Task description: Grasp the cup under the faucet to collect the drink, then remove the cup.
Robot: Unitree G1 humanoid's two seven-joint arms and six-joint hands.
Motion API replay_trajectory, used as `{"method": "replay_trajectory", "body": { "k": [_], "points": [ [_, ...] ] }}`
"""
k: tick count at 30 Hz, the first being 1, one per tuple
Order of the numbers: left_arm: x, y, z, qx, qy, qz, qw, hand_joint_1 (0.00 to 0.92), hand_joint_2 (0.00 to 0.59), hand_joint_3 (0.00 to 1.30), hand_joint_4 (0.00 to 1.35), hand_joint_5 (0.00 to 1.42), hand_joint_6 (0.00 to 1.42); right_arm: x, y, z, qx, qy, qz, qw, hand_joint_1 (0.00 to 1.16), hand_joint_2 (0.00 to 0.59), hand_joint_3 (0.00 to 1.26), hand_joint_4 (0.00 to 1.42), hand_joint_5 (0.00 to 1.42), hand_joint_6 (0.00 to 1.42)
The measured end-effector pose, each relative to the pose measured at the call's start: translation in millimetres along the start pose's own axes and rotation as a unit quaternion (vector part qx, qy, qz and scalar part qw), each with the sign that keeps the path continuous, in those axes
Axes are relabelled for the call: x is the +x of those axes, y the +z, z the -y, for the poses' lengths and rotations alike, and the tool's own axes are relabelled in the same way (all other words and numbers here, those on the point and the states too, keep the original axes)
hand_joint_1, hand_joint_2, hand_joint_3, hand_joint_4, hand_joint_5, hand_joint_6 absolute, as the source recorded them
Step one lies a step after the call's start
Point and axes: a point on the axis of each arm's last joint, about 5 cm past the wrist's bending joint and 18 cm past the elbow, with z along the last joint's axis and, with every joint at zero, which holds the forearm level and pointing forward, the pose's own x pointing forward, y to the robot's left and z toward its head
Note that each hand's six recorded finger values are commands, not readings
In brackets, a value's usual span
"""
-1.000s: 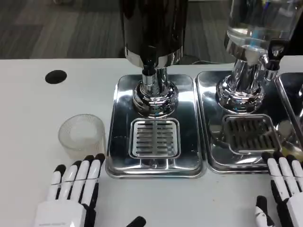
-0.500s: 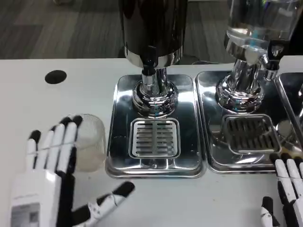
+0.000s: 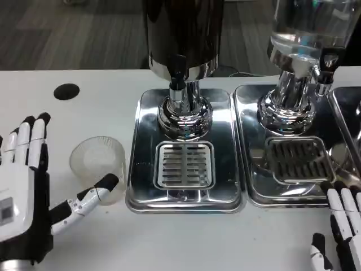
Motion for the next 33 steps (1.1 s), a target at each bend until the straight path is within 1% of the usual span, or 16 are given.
{"method": "replay_trajectory", "body": {
  "k": [4,8,12,15,17,21,24,27,29,31,33],
  "points": [
    [12.7,-3.3,5.1,0.006,-0.008,0.002,0.9999,0.0,0.013,0.1,0.0,0.1,0.04,-0.1,0.5,-0.8,0.001,0.001,0.0,1.0,0.12,0.539,0.02,0.0,0.0,0.0],
    [26.5,-4.1,11.7,0.012,-0.034,0.0,0.9994,0.0,0.009,0.09,0.0,0.11,0.06,0.8,1.3,-1.1,0.003,0.0,0.001,1.0,0.13,0.536,0.02,0.0,0.0,0.0],
    [37.3,-1.4,16.4,0.022,-0.065,-0.006,0.9976,0.0,0.009,0.08,0.0,0.12,0.08,0.0,0.8,-2.3,0.006,0.004,-0.001,1.0,0.13,0.534,0.02,0.0,0.0,0.0],
    [37.8,1.0,20.3,0.028,-0.081,-0.003,0.9963,0.0,0.008,0.08,0.0,0.12,0.08,-1.6,0.2,-3.6,0.006,0.009,-0.002,0.9999,0.14,0.534,0.03,0.0,0.0,0.0],
    [39.1,2.8,23.4,0.031,-0.096,-0.004,0.9949,0.0,0.006,0.08,0.0,0.14,0.1,-3.4,-1.1,-4.7,0.009,0.014,-0.008,0.9998,0.14,0.533,0.03,0.0,0.0,0.0],
    [42.3,3.5,26.2,0.033,-0.113,-0.009,0.993,0.0,0.003,0.08,0.0,0.17,0.14,-3.4,-2.1,-4.1,0.012,0.013,-0.01,0.9998,0.14,0.533,0.03,0.0,0.0,0.0],
    [43.1,4.1,27.9,0.034,-0.119,-0.011,0.9922,0.0,0.01,0.09,0.0,0.21,0.2,-3.4,-3.1,-3.4,0.016,0.013,-0.012,0.9997,0.14,0.533,0.04,0.0,0.0,0.0],
    [45.6,6.7,28.8,0.033,-0.12,-0.008,0.9922,0.0,0.009,0.11,0.01,0.26,0.25,-3.5,-3.2,-3.5,0.017,0.013,-0.011,0.9997,0.15,0.533,0.04,0.0,0.0,0.0],
    [47.0,8.3,29.7,0.031,-0.124,-0.007,0.9917,0.0,0.016,0.12,0.04,0.31,0.3,-3.6,-3.2,-3.6,0.018,0.013,-0.01,0.9997,0.15,0.533,0.05,0.0,0.0,0.01],
    [47.8,8.4,29.9,0.031,-0.124,-0.008,0.9917,0.004,0.024,0.15,0.11,0.4,0.38,-3.7,-3.3,-3.7,0.018,0.014,-0.01,0.9997,0.15,0.533,0.05,0.0,0.0,0.01],
    [48.1,8.5,29.9,0.031,-0.124,-0.008,0.9918,0.029,0.03,0.19,0.16,0.45,0.45,-3.8,-3.5,-3.6,0.019,0.014,-0.009,0.9997,0.15,0.533,0.05,0.0,0.0,0.01]
  ]
}}
